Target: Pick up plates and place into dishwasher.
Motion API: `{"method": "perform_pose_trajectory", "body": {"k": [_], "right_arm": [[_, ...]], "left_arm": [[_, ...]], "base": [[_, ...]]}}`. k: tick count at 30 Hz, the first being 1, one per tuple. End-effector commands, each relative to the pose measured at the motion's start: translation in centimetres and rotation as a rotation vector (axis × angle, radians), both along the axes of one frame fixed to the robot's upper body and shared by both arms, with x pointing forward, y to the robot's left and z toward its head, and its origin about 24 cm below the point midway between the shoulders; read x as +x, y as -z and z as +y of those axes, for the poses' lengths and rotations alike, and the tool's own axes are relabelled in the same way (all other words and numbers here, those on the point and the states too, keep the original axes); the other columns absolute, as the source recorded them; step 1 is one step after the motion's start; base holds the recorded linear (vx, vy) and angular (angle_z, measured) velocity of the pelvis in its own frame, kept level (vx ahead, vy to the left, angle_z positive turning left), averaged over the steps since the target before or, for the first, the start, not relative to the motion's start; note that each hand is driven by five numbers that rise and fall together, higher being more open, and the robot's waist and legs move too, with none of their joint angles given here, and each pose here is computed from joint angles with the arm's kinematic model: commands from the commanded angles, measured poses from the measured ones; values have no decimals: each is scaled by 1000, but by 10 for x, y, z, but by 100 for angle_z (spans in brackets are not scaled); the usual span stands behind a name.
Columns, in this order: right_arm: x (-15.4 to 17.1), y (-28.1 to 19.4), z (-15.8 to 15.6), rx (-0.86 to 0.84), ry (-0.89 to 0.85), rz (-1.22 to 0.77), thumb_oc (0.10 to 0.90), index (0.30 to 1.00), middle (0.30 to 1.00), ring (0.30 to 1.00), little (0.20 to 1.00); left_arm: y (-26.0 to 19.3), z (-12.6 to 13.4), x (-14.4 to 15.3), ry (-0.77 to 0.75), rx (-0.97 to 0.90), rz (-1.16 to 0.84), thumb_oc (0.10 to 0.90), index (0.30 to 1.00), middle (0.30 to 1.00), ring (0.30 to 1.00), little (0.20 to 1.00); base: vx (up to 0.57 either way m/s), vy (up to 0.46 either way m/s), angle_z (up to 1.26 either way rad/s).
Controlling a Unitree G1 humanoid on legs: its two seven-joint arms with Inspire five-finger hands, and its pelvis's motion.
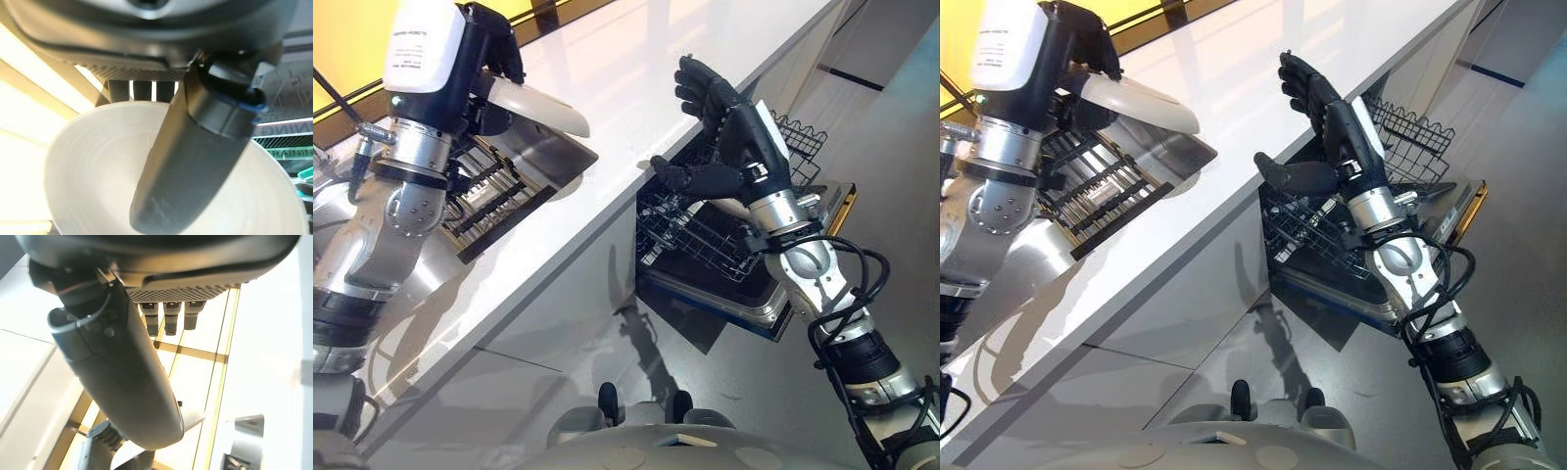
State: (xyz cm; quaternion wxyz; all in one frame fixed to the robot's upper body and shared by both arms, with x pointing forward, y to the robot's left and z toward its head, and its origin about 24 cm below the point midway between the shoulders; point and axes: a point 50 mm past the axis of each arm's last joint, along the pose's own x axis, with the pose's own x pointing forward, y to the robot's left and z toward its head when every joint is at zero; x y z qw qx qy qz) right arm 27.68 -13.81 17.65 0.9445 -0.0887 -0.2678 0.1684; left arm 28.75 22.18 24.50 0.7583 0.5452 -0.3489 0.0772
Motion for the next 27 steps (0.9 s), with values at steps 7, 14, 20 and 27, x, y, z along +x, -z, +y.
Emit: {"method": "perform_pose_trajectory", "body": {"k": [7, 14, 20, 27], "right_arm": [[-12, -54, 35, 79, -128, -249, 800, 900, 900, 900, 900], [-9, -51, 44, 94, -125, -222, 800, 900, 900, 900, 900], [-6, -45, 47, 86, -133, -185, 800, 900, 900, 900, 900], [-6, -43, 40, 78, -113, -187, 800, 900, 900, 900, 900]], "left_arm": [[-26, -27, 5, 144, -117, -81, 100, 300, 300, 300, 200], [-21, -47, 8, 228, -167, -63, 100, 300, 300, 300, 200], [-24, -59, 9, 249, -143, -87, 100, 300, 300, 300, 200], [-43, -47, 14, 111, -69, -182, 100, 300, 300, 300, 200]], "base": [[-36, -38, 3], [-36, -27, 4], [-33, -16, 5], [-39, -10, 2]]}}
